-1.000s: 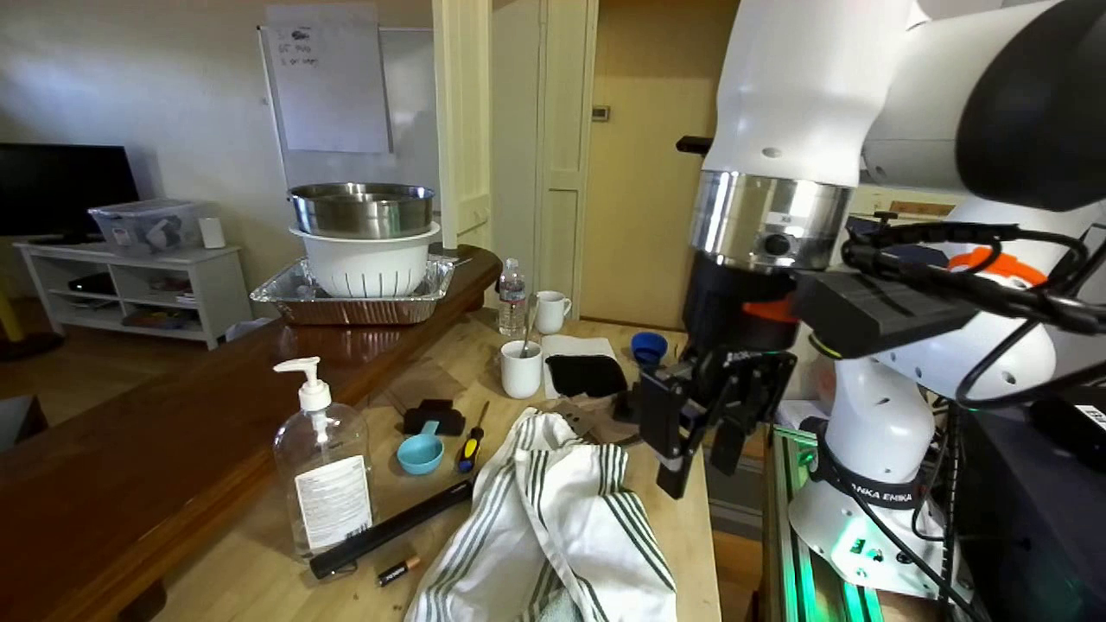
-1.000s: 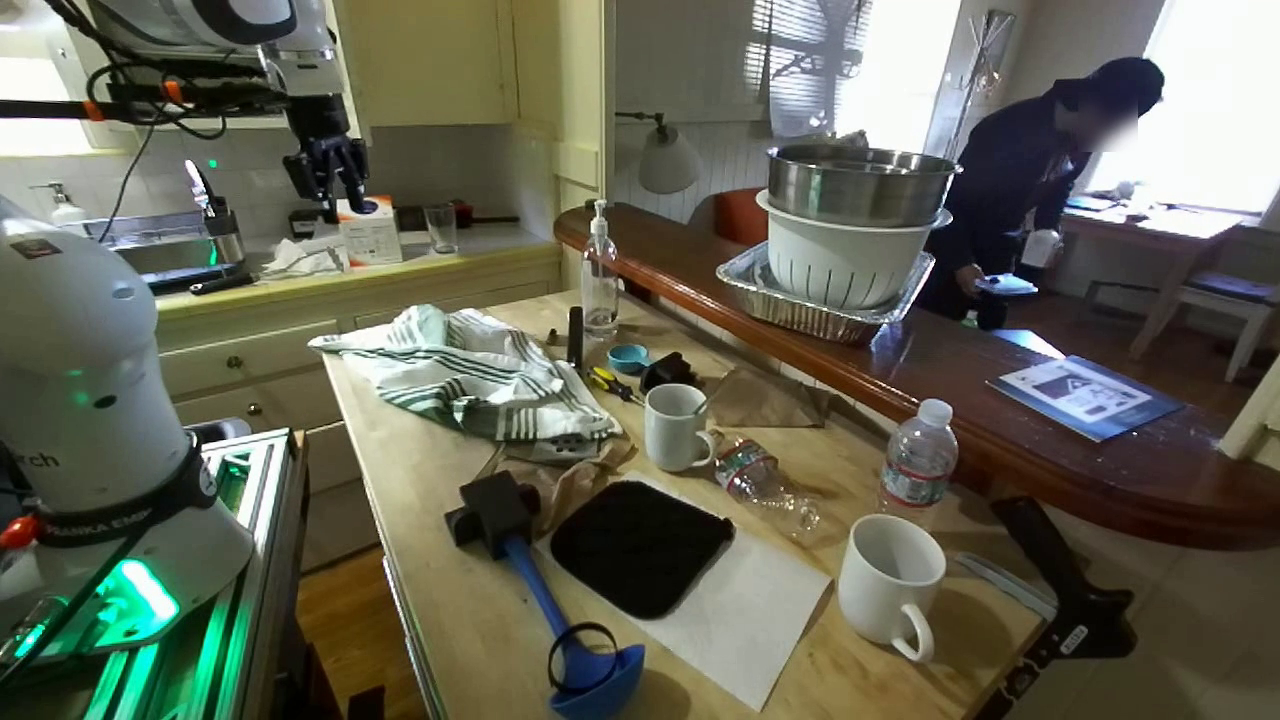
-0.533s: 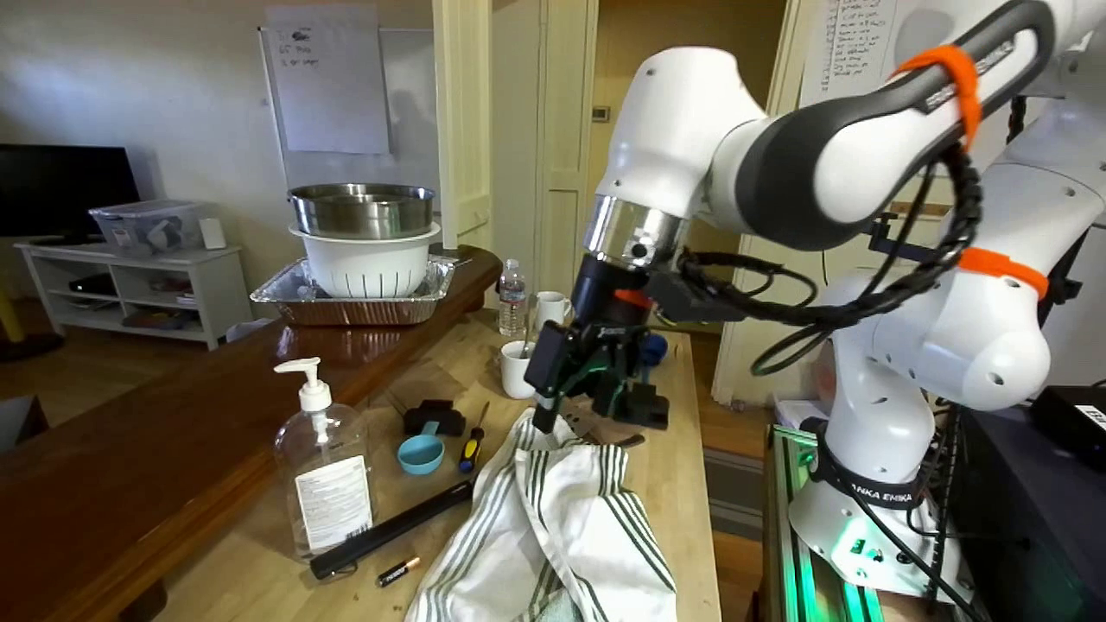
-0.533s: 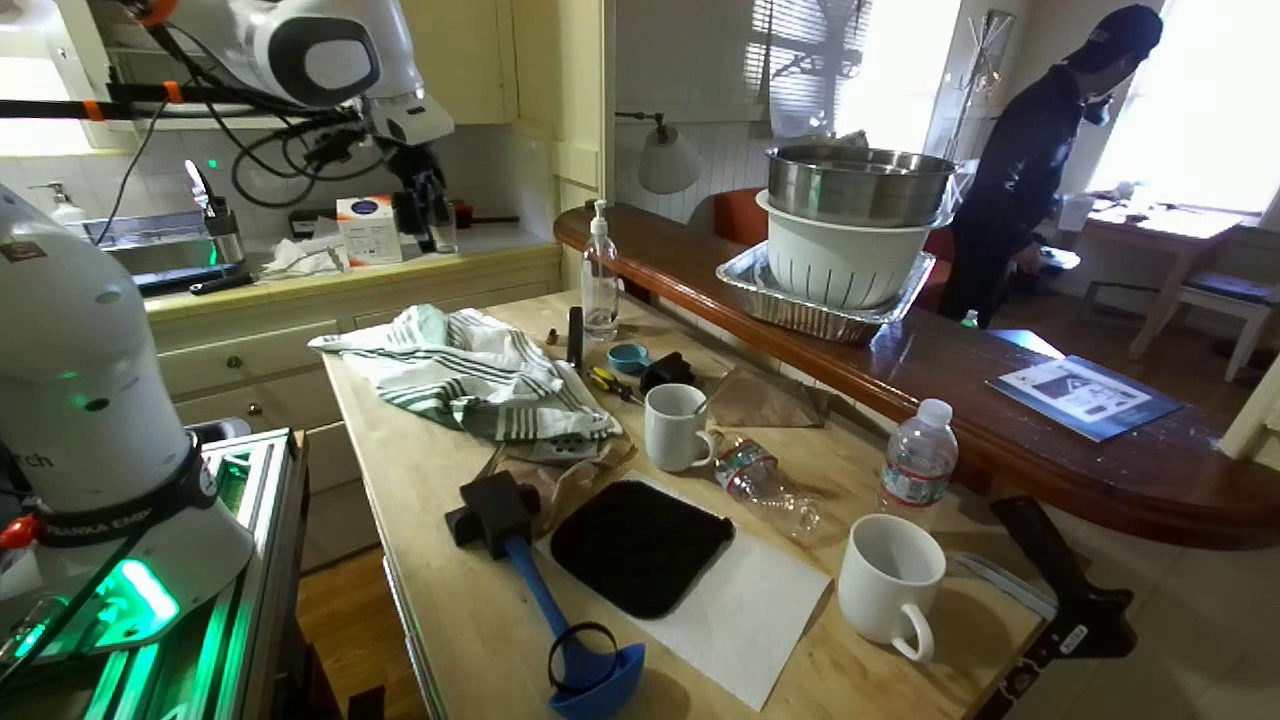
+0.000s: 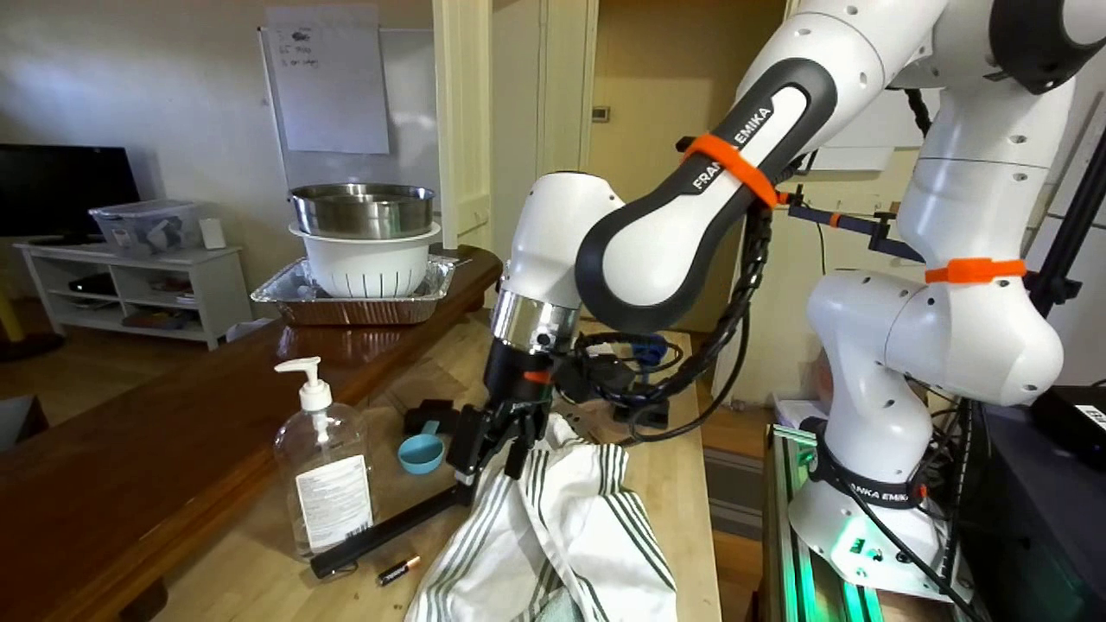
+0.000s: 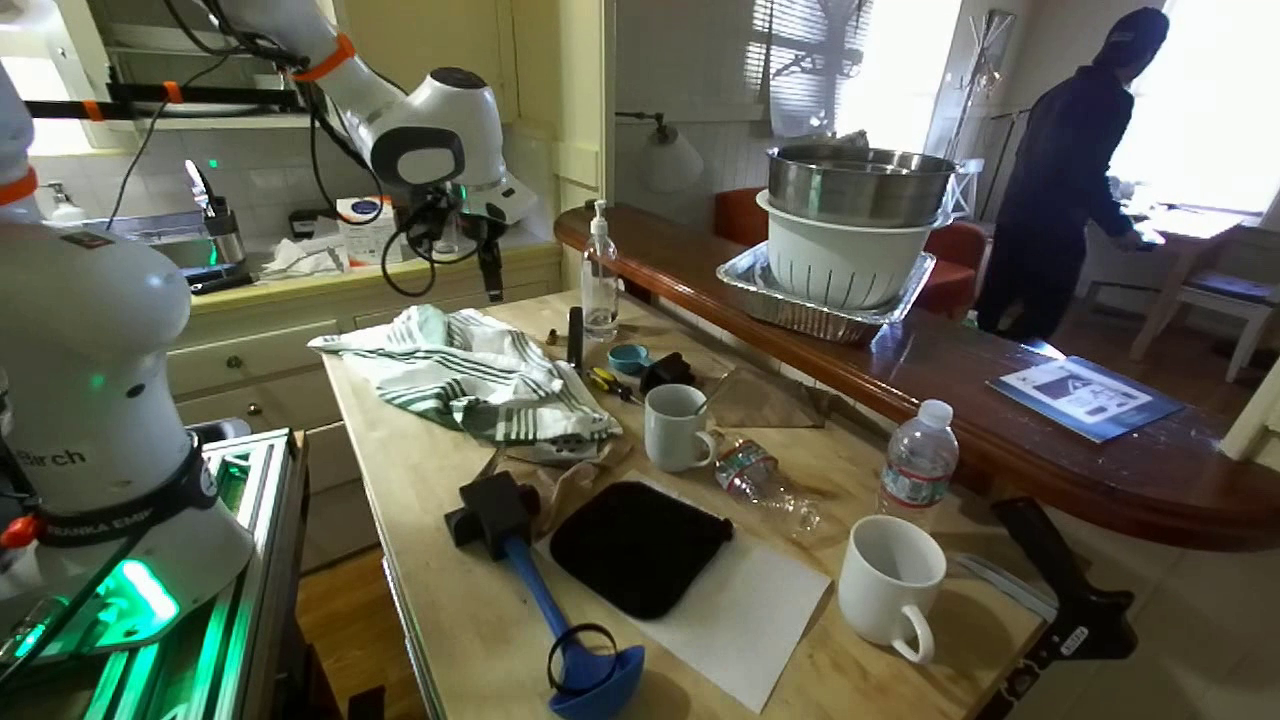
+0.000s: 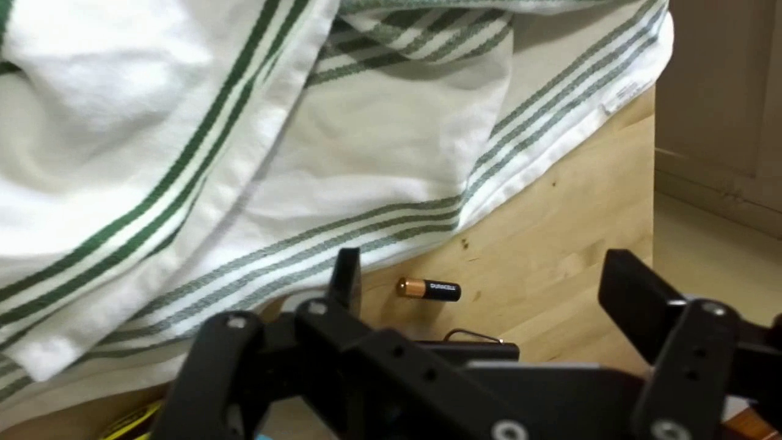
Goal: Unfold the white and green towel.
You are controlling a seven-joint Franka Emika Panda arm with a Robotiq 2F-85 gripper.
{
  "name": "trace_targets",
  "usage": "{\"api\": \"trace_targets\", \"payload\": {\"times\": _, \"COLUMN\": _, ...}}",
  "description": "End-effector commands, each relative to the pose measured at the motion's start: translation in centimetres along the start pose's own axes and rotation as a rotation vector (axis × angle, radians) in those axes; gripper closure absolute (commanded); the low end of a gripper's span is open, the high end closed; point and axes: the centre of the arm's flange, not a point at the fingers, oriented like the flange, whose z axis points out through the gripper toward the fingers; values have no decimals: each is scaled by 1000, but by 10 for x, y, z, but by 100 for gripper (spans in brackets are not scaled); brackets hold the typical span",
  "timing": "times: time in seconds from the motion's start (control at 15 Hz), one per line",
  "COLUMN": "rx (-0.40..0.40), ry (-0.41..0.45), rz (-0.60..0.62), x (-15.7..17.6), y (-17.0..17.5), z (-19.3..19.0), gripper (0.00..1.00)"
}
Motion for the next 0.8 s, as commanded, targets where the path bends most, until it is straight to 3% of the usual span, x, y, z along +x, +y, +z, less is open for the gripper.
{"api": "trace_targets", "payload": {"times": 0.0, "rx": -1, "ry": 0, "rz": -8, "x": 2, "y": -5, "z": 3, "gripper": 0}}
{"api": "trace_targets", "payload": {"times": 0.73, "rx": 0, "ry": 5, "rz": -19, "x": 6, "y": -7, "z": 3, "gripper": 0}}
